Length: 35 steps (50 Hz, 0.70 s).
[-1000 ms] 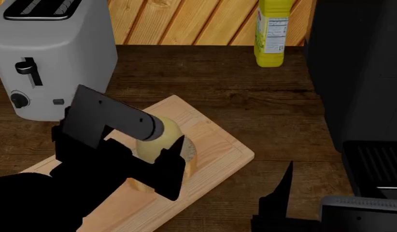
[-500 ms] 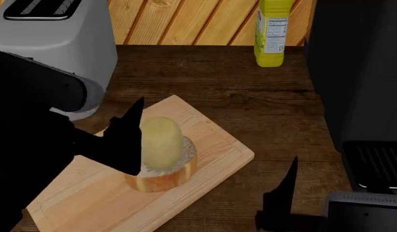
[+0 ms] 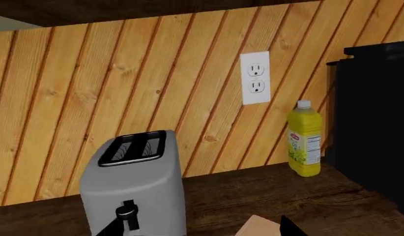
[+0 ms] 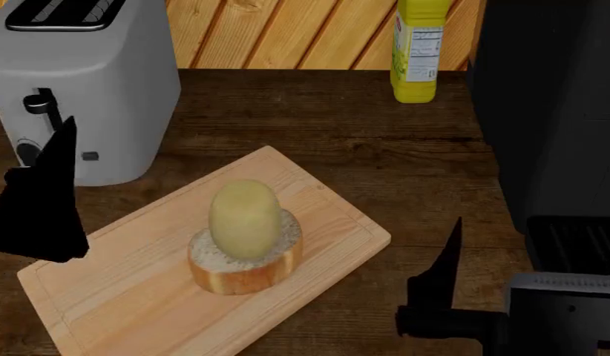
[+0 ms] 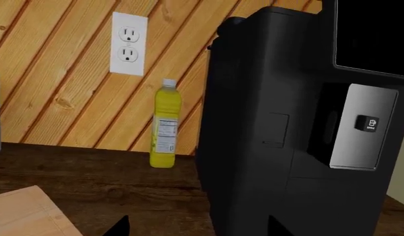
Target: Pick up the wedge of cheese and place it on the slice of bread to prepare a simple cheese on bread dish.
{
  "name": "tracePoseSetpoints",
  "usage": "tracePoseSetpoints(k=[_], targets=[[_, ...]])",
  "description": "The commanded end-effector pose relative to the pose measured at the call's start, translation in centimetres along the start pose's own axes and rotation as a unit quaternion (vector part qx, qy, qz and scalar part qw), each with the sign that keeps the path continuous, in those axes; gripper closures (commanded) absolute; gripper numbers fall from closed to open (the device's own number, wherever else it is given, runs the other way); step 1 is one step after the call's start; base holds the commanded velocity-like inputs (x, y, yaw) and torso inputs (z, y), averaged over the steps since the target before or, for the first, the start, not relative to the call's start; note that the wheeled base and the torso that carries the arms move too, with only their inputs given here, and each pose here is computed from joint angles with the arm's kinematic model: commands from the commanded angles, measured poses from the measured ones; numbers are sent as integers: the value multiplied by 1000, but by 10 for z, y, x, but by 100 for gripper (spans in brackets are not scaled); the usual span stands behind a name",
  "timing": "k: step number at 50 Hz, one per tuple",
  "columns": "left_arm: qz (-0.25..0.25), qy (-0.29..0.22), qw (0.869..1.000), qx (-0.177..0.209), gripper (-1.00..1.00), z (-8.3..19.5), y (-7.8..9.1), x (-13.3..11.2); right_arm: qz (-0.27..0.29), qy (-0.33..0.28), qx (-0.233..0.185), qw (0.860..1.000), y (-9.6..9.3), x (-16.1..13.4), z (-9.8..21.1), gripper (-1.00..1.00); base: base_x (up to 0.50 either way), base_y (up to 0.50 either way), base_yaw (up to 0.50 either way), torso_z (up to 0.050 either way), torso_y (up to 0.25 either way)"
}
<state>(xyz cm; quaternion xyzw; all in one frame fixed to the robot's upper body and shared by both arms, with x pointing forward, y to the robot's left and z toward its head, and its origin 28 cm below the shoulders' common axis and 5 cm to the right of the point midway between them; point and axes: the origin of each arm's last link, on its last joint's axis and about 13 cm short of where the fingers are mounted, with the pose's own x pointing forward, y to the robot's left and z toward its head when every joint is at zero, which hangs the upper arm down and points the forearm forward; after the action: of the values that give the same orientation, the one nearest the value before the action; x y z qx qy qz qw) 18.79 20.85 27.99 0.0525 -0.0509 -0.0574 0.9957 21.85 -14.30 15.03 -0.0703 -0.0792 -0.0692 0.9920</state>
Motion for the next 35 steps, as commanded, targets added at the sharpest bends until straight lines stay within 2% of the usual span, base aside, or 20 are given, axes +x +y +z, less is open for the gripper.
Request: tracePoseSetpoints(k=[1, 22, 35], targets=[[47, -20, 999, 7, -100, 4, 11, -27, -1, -8, -2, 1000, -2, -1, 8, -100, 0, 0, 0, 0, 0], [76, -37, 996, 24, -100, 14, 17, -55, 2, -30, -11, 999, -7, -6, 29, -100, 0, 0, 0, 0, 0], [93, -51, 994, 27, -100, 17, 21, -51, 28, -37, -28, 999, -3, -24, 44, -100, 0, 0, 0, 0, 0]])
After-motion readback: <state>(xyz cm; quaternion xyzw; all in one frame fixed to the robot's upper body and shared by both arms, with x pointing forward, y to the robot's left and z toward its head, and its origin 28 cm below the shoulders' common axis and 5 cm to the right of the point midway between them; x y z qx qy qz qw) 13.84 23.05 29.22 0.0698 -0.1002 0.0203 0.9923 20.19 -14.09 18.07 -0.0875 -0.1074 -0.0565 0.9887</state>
